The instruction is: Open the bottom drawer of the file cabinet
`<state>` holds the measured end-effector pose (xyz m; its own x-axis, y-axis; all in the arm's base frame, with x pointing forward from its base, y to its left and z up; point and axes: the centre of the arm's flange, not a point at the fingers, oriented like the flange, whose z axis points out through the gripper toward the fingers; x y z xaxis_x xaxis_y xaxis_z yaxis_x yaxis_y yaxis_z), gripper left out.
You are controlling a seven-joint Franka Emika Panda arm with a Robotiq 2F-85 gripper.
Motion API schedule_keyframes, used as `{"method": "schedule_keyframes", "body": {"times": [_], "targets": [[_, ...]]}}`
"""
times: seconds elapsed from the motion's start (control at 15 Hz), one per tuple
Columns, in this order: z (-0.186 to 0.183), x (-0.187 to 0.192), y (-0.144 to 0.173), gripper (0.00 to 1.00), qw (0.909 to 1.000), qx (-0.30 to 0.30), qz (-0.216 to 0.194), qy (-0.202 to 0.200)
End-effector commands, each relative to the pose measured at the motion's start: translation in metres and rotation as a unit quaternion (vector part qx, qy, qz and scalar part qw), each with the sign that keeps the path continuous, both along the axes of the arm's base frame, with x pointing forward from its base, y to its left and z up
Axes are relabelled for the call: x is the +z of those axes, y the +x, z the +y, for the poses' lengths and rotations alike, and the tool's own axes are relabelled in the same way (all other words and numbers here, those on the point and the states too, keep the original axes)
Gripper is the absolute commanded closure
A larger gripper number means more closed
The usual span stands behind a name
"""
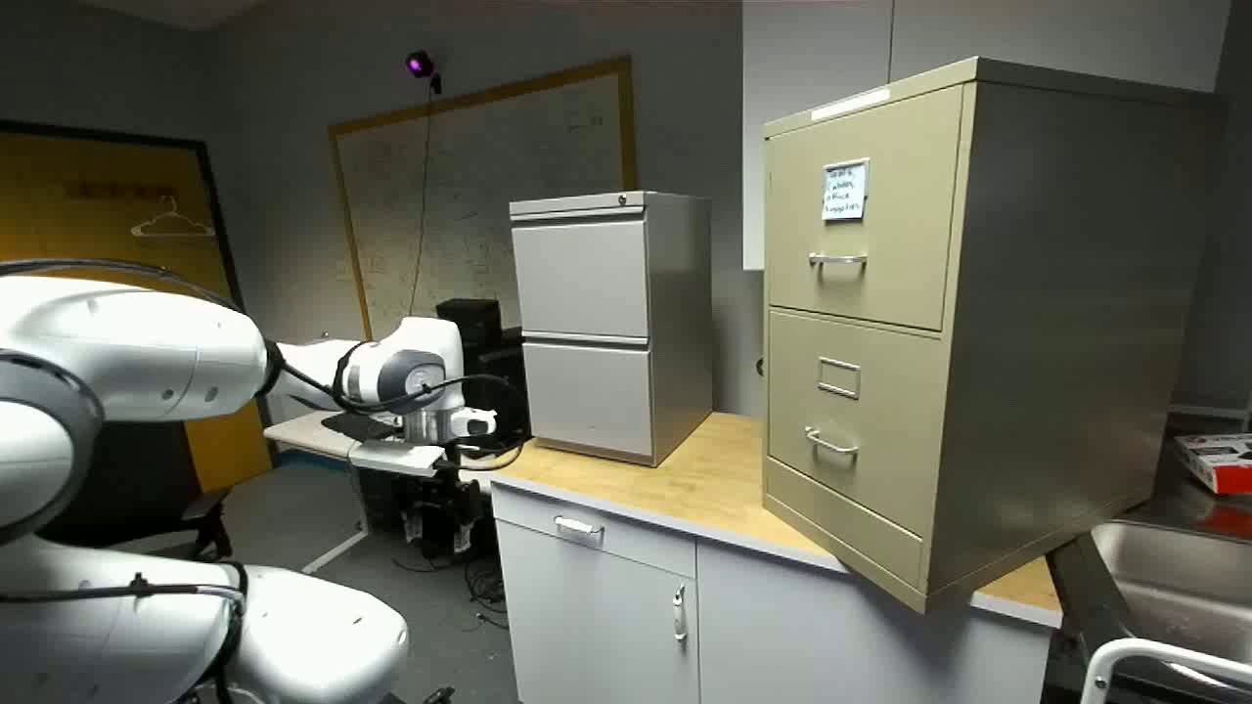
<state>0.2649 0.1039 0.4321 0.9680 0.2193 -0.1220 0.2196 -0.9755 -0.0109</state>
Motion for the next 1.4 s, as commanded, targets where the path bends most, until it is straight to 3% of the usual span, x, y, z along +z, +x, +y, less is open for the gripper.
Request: {"method": "schedule_keyframes", "body": {"times": [0.0, 0.73, 1.0, 1.33], "targets": [[0.0, 0.0, 0.0, 0.0, 1.0, 0.0, -0.001, 0.0], [-0.007, -0.001, 0.01, 0.0, 0.9998, -0.02, -0.009, 0.004], [-0.042, 0.007, 0.037, 0.0, 0.9946, -0.069, -0.072, 0.031], [-0.109, 0.024, 0.07, 0.0, 0.9754, -0.138, -0.161, 0.06]]}}
